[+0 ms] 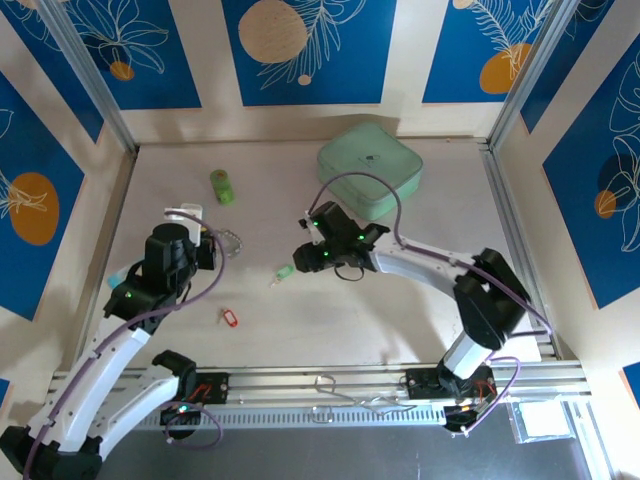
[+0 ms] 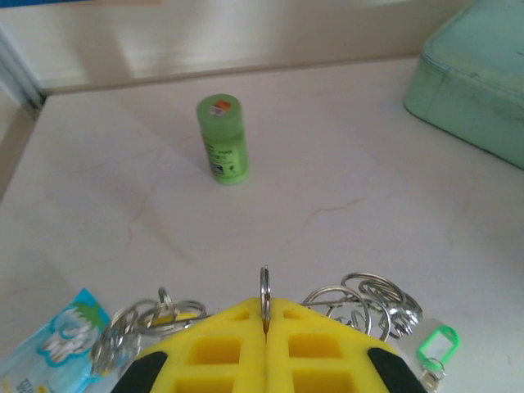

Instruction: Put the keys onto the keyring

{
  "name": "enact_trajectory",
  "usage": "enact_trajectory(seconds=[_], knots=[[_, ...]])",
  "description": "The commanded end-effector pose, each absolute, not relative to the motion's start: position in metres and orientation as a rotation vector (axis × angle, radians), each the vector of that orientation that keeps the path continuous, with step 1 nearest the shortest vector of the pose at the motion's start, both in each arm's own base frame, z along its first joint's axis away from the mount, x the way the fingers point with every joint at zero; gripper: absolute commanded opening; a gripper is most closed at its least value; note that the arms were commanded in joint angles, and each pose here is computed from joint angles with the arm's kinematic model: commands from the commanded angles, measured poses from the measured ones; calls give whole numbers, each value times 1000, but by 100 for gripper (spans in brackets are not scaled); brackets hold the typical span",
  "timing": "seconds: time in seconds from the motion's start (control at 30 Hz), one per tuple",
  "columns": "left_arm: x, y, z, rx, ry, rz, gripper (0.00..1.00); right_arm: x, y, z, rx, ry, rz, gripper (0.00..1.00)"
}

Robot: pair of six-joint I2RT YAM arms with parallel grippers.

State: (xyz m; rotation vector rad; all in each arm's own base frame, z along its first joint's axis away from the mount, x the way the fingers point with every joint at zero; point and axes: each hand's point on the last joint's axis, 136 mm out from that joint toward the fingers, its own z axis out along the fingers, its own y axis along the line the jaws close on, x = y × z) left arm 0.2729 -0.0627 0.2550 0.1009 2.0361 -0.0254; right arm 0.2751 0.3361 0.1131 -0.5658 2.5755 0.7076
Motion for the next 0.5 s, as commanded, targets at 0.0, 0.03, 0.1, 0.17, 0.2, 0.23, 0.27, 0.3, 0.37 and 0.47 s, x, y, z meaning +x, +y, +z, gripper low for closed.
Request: enact_trajectory(seconds=[0.0, 0.03, 0.1, 0.17, 0.2, 0.23, 0.27, 0.3, 0.37, 0.47], knots=[[275, -51, 269, 23, 1979, 6, 0, 271, 355, 108, -536, 2660, 757, 40], [275, -51, 270, 26, 1976, 0, 0, 270, 360, 105, -543, 2673, 767, 40], [274, -52, 270, 28, 1973, -11, 0, 271, 370, 96, -539, 2722, 772, 40], [274, -55, 269, 38, 1974, -28, 0, 272, 377, 87, -526, 2774, 759, 38], [274, -57, 268, 45, 1975, -35, 0, 271, 381, 82, -531, 2796, 753, 37], [274, -59, 267, 53, 1979, -42, 0, 271, 384, 79, -535, 2812, 743, 37], [274, -60, 266, 60, 1980, -47, 0, 271, 387, 75, -541, 2824, 726, 37], [274, -61, 266, 66, 1983, -49, 0, 270, 389, 72, -545, 2834, 711, 37], [274, -62, 264, 76, 1987, -54, 0, 271, 391, 66, -545, 2854, 684, 36], [274, -65, 264, 87, 1985, -71, 0, 272, 392, 58, -543, 2891, 641, 36]])
